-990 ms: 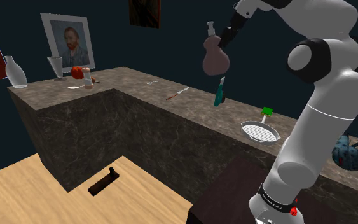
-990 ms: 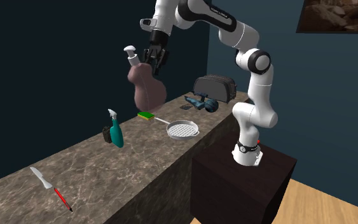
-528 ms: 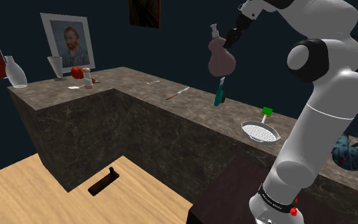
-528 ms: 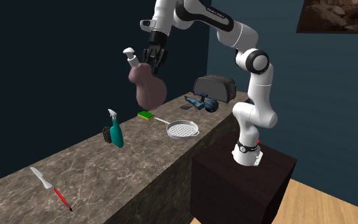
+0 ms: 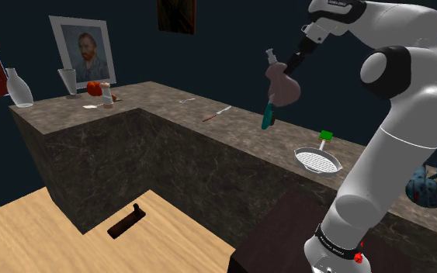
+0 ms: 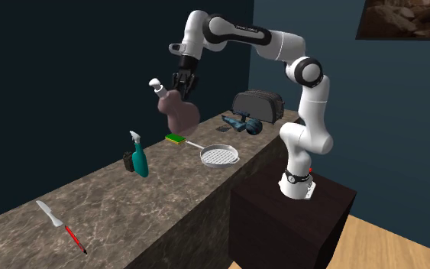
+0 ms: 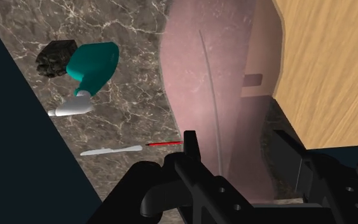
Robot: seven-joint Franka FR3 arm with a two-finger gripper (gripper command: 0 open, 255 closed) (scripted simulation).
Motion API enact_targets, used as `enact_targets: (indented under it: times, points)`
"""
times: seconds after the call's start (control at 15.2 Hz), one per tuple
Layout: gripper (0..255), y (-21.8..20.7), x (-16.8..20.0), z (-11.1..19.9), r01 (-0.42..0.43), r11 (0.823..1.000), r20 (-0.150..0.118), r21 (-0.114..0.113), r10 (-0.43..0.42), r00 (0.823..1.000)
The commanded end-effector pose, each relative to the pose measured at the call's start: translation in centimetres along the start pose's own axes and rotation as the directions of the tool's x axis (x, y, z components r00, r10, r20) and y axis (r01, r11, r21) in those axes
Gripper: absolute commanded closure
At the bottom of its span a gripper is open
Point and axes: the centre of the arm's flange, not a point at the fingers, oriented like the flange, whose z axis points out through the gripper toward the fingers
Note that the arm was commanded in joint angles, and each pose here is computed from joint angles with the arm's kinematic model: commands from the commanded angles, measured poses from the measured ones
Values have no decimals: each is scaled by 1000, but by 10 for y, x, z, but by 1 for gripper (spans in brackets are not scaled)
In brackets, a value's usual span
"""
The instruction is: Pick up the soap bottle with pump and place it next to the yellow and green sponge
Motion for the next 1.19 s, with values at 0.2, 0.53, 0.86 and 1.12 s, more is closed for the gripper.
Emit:
enact_targets:
  times: [0.2, 0.53, 0.86, 1.12]
  points:
    - [255, 45, -44, 21, 1, 1000, -2, -1, -1, 1000]
    - [255, 89, -88, 44, 1, 1000, -2, -1, -1, 1000]
    - [255, 133, -131, 67, 1, 1000, -2, -1, -1, 1000]
    - [255, 168, -166, 86, 1, 1000, -2, -1, -1, 1000]
